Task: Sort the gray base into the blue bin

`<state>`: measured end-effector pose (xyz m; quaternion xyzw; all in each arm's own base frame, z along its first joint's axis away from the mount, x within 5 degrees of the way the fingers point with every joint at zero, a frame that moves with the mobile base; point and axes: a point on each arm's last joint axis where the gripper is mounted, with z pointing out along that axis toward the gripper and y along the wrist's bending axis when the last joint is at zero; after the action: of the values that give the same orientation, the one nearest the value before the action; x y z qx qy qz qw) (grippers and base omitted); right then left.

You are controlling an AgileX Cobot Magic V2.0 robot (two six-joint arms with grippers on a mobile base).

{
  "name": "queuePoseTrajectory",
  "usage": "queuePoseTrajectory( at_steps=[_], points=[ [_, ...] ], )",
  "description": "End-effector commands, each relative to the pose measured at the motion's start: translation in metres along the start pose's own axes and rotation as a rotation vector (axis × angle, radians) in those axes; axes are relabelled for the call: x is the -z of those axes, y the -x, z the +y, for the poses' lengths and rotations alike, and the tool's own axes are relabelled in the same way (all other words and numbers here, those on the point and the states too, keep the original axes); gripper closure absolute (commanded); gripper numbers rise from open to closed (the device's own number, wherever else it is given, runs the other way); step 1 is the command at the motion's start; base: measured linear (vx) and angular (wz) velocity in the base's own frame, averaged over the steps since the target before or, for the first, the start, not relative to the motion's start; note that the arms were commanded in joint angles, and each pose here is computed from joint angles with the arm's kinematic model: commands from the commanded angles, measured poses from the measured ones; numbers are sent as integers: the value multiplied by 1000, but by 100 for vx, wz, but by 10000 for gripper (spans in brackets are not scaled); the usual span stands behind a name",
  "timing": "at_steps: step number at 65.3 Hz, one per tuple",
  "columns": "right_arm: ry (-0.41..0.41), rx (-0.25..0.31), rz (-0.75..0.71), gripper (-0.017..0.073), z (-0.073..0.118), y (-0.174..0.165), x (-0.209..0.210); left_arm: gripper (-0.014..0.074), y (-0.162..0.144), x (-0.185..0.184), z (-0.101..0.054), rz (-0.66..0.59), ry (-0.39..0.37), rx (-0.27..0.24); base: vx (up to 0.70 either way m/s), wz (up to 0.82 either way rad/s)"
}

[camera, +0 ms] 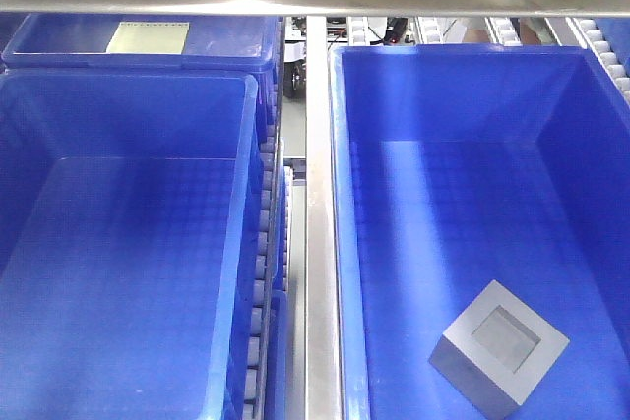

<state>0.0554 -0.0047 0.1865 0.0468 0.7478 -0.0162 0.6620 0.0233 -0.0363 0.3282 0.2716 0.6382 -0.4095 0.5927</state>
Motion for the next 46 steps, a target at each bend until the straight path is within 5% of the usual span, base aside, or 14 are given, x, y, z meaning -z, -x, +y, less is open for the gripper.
queuePoseTrajectory(
  at_steps=[1,16,37,46],
  points=[
    [0,14,-52,564,0,4,0,601,13,0,-3,-76,-21,6,0,0],
    [0,14,-52,564,0,4,0,601,13,0,-3,-77,-22,5,0,0],
    [0,14,-52,564,0,4,0,601,12,0,-5,-73,-39,-103,0,0],
    [0,14,-52,564,0,4,0,601,12,0,-5,-73,-39,-110,0,0]
  ],
)
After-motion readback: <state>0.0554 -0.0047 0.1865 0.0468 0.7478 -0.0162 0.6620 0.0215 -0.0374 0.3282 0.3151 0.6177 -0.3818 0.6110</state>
